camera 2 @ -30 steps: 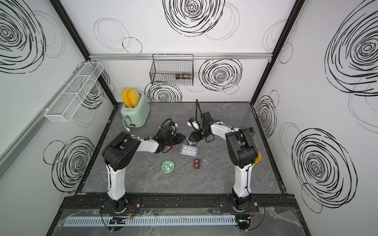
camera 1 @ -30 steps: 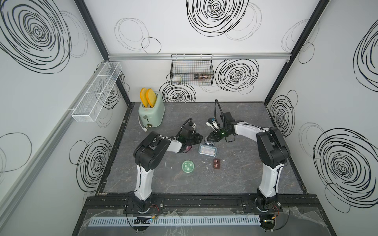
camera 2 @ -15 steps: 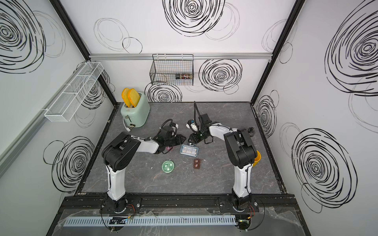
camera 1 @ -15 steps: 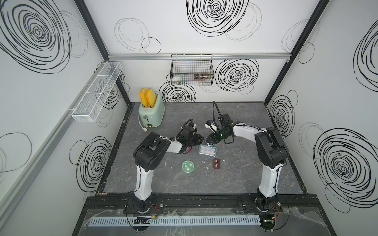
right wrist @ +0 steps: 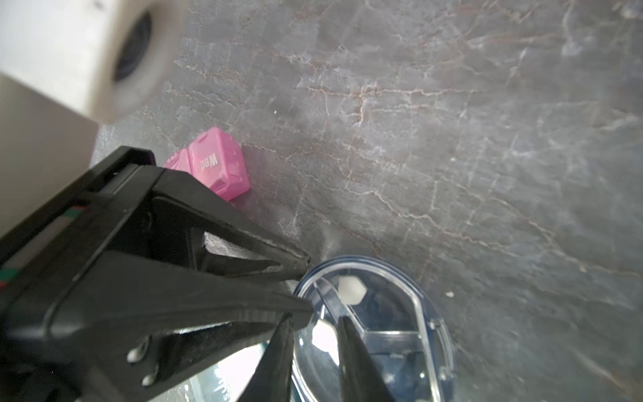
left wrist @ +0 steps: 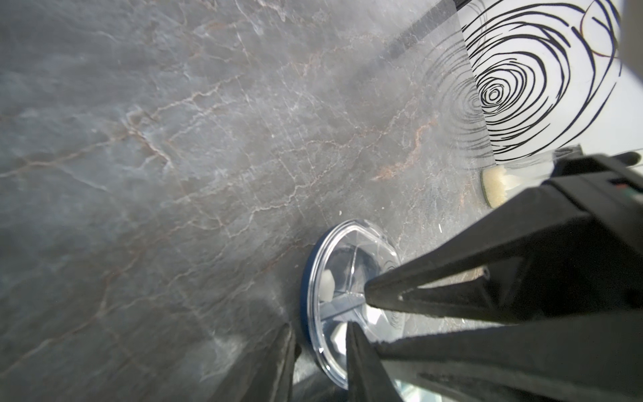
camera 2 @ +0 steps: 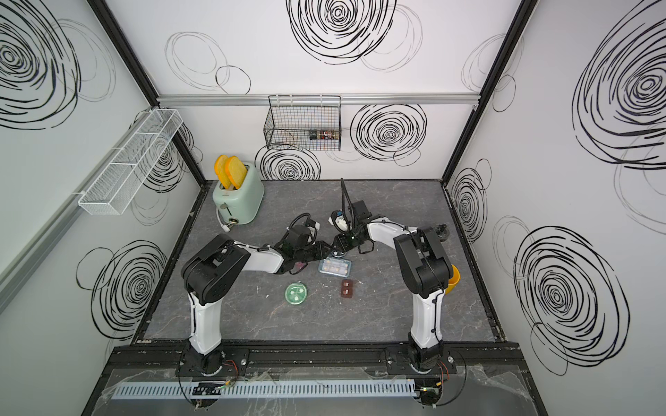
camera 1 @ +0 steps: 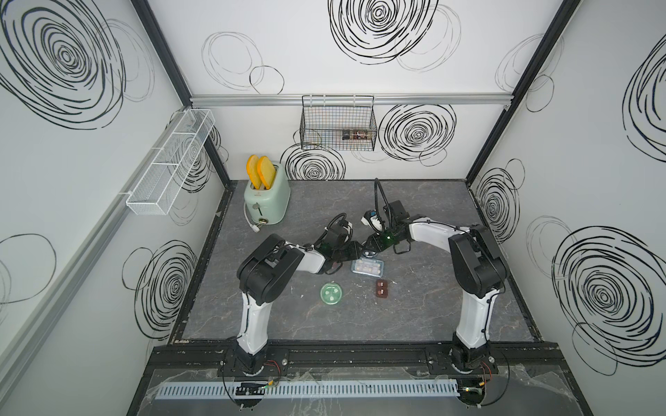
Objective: Close pillboxes
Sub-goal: Close the pillbox at the center of the board, then reset both arms
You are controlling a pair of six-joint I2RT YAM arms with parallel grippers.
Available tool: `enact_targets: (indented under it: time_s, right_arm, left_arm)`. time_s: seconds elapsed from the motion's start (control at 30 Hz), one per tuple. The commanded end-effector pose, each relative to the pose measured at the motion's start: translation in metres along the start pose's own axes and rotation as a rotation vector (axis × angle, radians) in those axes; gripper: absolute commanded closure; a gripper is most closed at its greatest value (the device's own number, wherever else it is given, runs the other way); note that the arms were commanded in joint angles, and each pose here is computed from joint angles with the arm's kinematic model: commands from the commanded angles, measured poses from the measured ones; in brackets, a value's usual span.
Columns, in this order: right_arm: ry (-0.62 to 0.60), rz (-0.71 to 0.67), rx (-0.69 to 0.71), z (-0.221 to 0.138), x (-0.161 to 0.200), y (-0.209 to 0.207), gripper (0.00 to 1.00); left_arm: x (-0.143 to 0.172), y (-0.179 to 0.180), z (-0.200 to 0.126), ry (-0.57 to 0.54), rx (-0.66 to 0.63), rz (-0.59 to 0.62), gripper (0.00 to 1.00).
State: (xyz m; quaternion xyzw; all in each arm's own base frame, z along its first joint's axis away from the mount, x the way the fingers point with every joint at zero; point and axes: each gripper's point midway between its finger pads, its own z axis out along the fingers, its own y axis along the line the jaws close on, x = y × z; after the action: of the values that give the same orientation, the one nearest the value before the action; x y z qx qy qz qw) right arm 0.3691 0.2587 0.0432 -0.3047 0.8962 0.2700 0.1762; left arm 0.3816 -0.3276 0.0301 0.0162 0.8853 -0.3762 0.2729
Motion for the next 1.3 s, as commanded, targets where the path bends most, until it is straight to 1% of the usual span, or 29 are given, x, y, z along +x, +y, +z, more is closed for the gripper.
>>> enact_targets:
  time_s: [0.0, 0.03, 0.17, 0.23, 0.3, 0.33, 0.37, 0.4, 0.43, 0.47, 0.5, 0.63, 0.7, 0.73, 0.8, 0.9, 0.93, 1.0, 1.07, 1.2, 1.27]
  right_arm:
    - [0.064, 0.060, 0.048, 0.000, 0.023, -0.011, 0.72]
    - [0.029, 0.056, 0.042, -0.008, 0.012, -0.009, 0.71]
    - [-0.121, 0.067, 0.075, -0.049, -0.029, -0.017, 0.64]
    - [-0.189, 0.084, 0.118, -0.070, -0.037, -0.029, 0.59]
    - [-0.258, 0.116, 0.182, -0.092, -0.037, -0.047, 0.52]
    - [-0.286, 0.133, 0.208, -0.101, -0.035, -0.056, 0.48]
    - [-0.325, 0.151, 0.239, -0.112, -0.031, -0.066, 0.40]
    - [-0.364, 0.167, 0.274, -0.124, -0.027, -0.077, 0.30]
    - [-0.397, 0.177, 0.307, -0.133, -0.023, -0.085, 0.20]
    - [-0.424, 0.193, 0.359, -0.142, -0.014, -0.096, 0.11]
    - [-0.451, 0.209, 0.420, -0.151, -0.006, -0.108, 0.02]
    - [-0.499, 0.238, 0.623, -0.172, 0.027, -0.141, 0.02]
    - [-0.526, 0.250, 0.723, -0.180, 0.043, -0.153, 0.02]
    - [-0.536, 0.258, 0.744, -0.180, 0.051, -0.155, 0.02]
    - [-0.570, 0.259, 0.759, -0.179, 0.061, -0.156, 0.02]
    - [-0.596, 0.251, 0.775, -0.177, 0.071, -0.158, 0.02]
    - [-0.603, 0.252, 0.777, -0.176, 0.073, -0.159, 0.02]
    - [-0.612, 0.264, 0.788, -0.177, 0.075, -0.161, 0.02]
    - [-0.649, 0.250, 0.796, -0.183, 0.071, -0.160, 0.02]
    - [-0.733, 0.212, 0.814, -0.194, 0.063, -0.157, 0.02]
    - [-0.767, 0.199, 0.810, -0.198, 0.060, -0.156, 0.02]
  left_arm:
    - [-0.023, -0.014, -0.019, -0.076, 0.017, 0.020, 0.71]
    - [-0.032, -0.018, -0.025, -0.097, 0.018, 0.032, 0.69]
    - [-0.083, -0.033, -0.062, -0.207, -0.005, 0.111, 0.54]
    - [-0.107, -0.035, -0.084, -0.263, -0.030, 0.152, 0.45]
    - [-0.130, -0.029, -0.109, -0.318, -0.071, 0.197, 0.33]
    - [-0.137, -0.024, -0.119, -0.342, -0.095, 0.213, 0.25]
    - [-0.145, -0.017, -0.132, -0.372, -0.129, 0.232, 0.15]
    - [-0.151, -0.008, -0.146, -0.402, -0.160, 0.258, 0.07]
    - [-0.155, -0.001, -0.157, -0.428, -0.190, 0.278, 0.00]
    - [-0.158, 0.009, -0.169, -0.455, -0.223, 0.295, 0.04]
    - [-0.159, 0.022, -0.181, -0.479, -0.264, 0.306, 0.04]
    - [-0.154, 0.076, -0.223, -0.563, -0.408, 0.284, 0.04]
    - [-0.147, 0.100, -0.242, -0.600, -0.441, 0.255, 0.04]
    - [-0.142, 0.107, -0.248, -0.610, -0.457, 0.253, 0.04]
    - [-0.131, 0.125, -0.264, -0.632, -0.526, 0.258, 0.04]
    - [-0.121, 0.140, -0.287, -0.695, -0.599, 0.268, 0.04]
    - [-0.120, 0.142, -0.292, -0.711, -0.600, 0.270, 0.04]
    - [-0.123, 0.143, -0.306, -0.779, -0.600, 0.291, 0.04]
    - [-0.123, 0.149, -0.313, -0.815, -0.609, 0.297, 0.04]
    - [-0.116, 0.169, -0.313, -0.832, -0.616, 0.295, 0.04]
    - [-0.116, 0.175, -0.313, -0.861, -0.587, 0.274, 0.04]
